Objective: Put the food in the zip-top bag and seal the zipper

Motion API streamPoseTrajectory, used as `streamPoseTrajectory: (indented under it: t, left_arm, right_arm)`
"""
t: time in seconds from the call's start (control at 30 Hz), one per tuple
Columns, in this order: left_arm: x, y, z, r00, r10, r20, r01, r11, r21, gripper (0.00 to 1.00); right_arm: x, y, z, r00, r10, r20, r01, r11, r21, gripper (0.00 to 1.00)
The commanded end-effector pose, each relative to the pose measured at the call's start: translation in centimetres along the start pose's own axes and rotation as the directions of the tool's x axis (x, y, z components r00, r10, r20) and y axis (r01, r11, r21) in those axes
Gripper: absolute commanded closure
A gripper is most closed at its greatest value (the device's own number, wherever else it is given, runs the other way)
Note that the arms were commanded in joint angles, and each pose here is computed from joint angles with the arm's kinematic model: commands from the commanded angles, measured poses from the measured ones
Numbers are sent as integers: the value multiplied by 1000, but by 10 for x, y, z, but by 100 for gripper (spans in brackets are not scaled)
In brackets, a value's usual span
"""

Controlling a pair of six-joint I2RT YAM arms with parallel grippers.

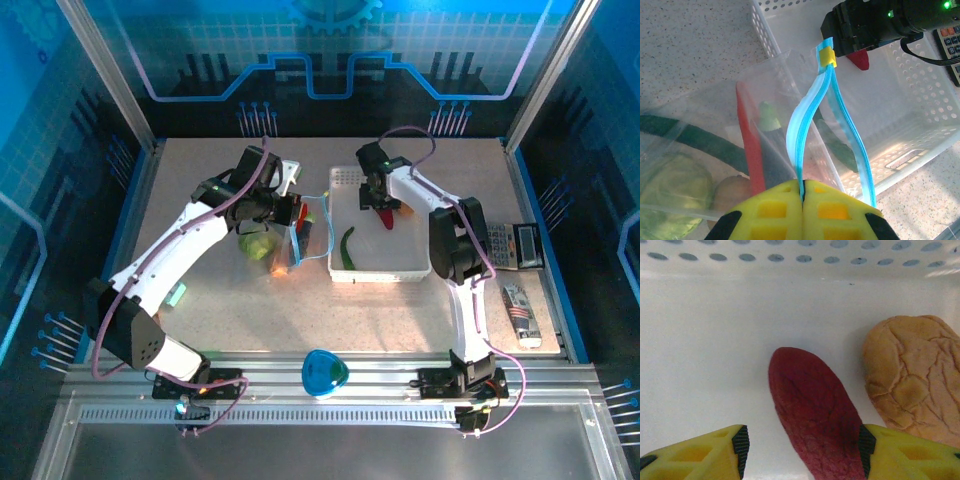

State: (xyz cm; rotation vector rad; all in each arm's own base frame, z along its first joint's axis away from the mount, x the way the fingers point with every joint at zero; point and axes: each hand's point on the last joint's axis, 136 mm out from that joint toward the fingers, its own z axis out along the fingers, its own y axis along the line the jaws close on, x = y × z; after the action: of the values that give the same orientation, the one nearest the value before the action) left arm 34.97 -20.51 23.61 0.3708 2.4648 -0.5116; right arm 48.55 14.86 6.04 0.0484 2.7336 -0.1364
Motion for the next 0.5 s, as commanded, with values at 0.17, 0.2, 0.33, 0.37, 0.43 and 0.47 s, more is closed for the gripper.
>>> streamPoseTrajectory:
  t: [0.17,0.2,0.33,0.37,0.43,0.47]
  left_arm:
    - [-2,-2,-4,1000,-14,13,14,1000,25,100]
    - [-2,-2,-3,1000,-15,10,15,1000,26,100]
    - [-2,-2,-3,1000,-15,12,14,1000,25,100]
    - [-3,-2,-3,1000,-15,13,14,1000,25,100]
    - [-2,-2,-3,1000,-14,12,14,1000,25,100]
    - [-2,-2,-3,1000,-15,13,14,1000,25,100]
  right_arm:
    - [5,-12,8,999,-14,-38,15,1000,22,38]
    - [7,-12,10,999,-10,-47,11,1000,14,38]
    - [15,-9,18,997,-5,-81,3,1000,-19,38]
    - [17,-7,19,996,-4,-89,1,1000,-31,38]
    - [20,-5,21,995,-2,-102,-2,999,-42,38]
    - [21,-5,23,994,-3,-110,-2,999,-41,39]
